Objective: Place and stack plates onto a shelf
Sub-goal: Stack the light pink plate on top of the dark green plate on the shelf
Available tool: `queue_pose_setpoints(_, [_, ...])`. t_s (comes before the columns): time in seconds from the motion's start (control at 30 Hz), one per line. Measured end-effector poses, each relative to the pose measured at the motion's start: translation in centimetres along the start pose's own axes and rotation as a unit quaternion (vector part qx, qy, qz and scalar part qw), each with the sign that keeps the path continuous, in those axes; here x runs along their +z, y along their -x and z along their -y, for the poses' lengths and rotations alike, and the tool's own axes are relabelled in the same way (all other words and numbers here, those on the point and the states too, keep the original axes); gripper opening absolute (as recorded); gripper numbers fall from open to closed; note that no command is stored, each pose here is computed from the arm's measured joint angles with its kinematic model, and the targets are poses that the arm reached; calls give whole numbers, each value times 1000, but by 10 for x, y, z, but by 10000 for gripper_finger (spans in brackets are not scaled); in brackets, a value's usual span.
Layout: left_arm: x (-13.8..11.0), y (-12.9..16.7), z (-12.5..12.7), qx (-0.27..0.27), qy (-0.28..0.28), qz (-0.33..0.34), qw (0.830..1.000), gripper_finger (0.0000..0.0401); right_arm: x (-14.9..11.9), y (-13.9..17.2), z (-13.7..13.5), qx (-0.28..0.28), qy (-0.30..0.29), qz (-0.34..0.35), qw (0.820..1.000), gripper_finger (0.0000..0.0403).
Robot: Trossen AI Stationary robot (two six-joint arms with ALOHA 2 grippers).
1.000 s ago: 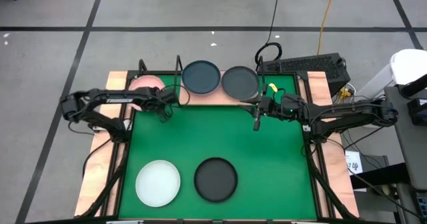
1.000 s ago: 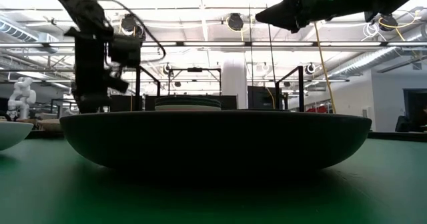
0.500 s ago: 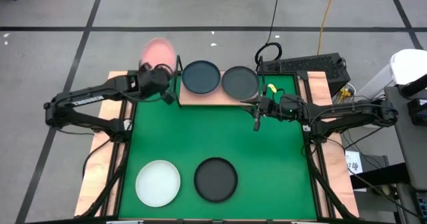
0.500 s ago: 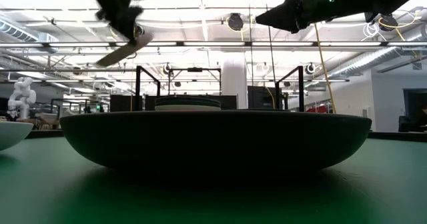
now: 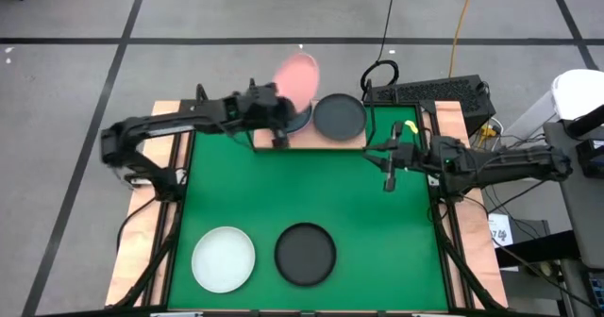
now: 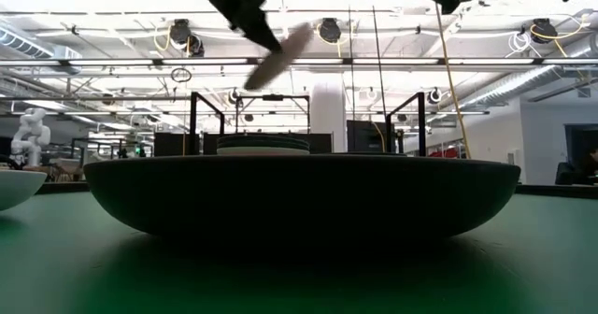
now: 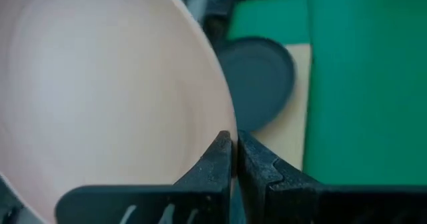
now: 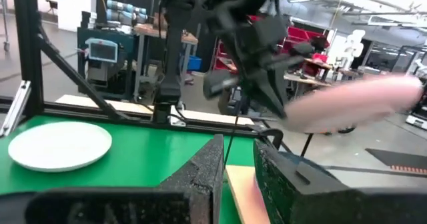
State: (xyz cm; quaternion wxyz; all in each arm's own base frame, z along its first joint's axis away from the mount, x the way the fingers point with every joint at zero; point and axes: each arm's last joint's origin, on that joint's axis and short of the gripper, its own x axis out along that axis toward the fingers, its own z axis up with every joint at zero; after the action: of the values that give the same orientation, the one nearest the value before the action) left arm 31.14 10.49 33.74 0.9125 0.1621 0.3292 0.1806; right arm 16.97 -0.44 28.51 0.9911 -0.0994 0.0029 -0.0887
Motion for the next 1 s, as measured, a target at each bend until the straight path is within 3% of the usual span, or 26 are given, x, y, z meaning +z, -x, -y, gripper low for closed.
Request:
queue_pose_setpoints(0.2, [7,-64,8,-26,-48,-8,998,19,-19,7,-3,1,-12,2,1000,68])
queue_pose_setpoints(0.33, [10,-97,17,-40,-89,-5,995,22,-18,13,-4,11,-53,36,998,68])
queue_pose_setpoints(0.53, [2,-135,27,-55,-147,-33,987,25,-13,23,-9,35,-65,61,995,68])
queue_pose_setpoints(0.73, [-4,-157,37,-73,-189,-52,978,27,-11,26,-13,50,-60,68,995,68])
queue_pose_setpoints(1.0, [-4,-161,44,-81,-242,-49,966,28,-9,26,-13,49,-45,77,995,68])
